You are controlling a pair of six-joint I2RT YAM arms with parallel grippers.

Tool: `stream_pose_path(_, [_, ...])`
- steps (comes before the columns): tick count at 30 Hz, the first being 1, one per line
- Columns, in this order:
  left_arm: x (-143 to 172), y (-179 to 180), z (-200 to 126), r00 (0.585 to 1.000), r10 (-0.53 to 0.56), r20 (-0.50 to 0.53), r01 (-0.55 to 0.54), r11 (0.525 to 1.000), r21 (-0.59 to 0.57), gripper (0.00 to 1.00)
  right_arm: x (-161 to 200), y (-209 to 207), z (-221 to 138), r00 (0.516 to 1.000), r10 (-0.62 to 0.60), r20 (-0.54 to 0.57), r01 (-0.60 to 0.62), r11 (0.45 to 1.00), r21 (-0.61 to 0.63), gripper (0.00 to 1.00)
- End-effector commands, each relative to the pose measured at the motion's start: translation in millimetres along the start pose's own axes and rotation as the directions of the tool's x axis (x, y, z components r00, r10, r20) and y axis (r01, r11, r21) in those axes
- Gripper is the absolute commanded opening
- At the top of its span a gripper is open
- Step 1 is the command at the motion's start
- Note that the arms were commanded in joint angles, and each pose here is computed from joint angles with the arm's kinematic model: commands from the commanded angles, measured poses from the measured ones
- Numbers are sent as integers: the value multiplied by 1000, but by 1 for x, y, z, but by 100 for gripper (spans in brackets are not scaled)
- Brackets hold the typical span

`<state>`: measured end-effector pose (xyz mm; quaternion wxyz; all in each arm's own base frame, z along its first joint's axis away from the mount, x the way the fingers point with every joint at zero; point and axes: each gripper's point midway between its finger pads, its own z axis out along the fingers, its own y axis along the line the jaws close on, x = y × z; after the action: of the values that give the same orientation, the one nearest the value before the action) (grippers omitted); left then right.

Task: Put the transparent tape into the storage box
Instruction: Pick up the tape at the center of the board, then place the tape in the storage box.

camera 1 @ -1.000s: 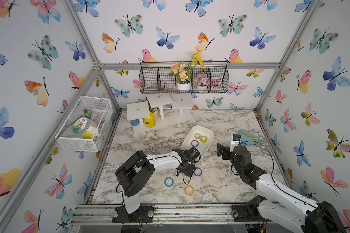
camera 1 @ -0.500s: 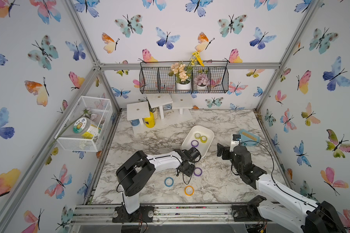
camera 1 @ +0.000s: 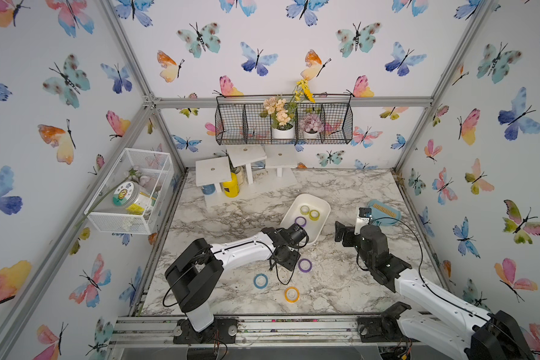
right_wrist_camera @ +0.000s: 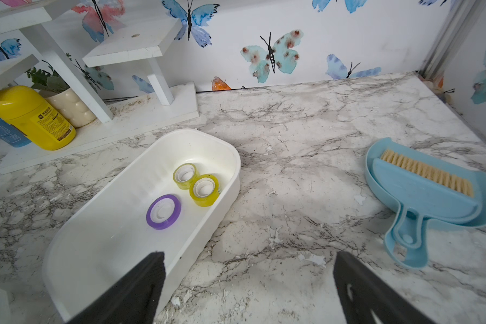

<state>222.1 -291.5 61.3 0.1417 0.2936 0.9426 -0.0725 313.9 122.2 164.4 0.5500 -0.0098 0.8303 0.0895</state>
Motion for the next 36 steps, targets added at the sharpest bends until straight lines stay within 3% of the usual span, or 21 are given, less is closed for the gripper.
stream_pose_path(1, [-13, 1, -20, 999, 12, 33, -11, 1000, -21, 61, -6, -5, -3, 1000, 1, 20, -2, 1000, 24, 99])
stream_pose_path(12, [-94, -12, -49, 985, 63, 162, -58, 998, -31, 61, -9, -11, -6, 999, 8, 32, -10, 999, 53, 99])
stream_pose_path(21, [-150, -5, -22, 980, 55, 191, -52, 998, -17, 60, -20, -29, -23, 992, 46, 117, -60, 992, 115, 99])
stream_pose_path(36, [-186, 15, 40, 976, 40, 214, -34, 999, -31, 60, -22, -32, -27, 990, 55, 132, -71, 990, 122, 99])
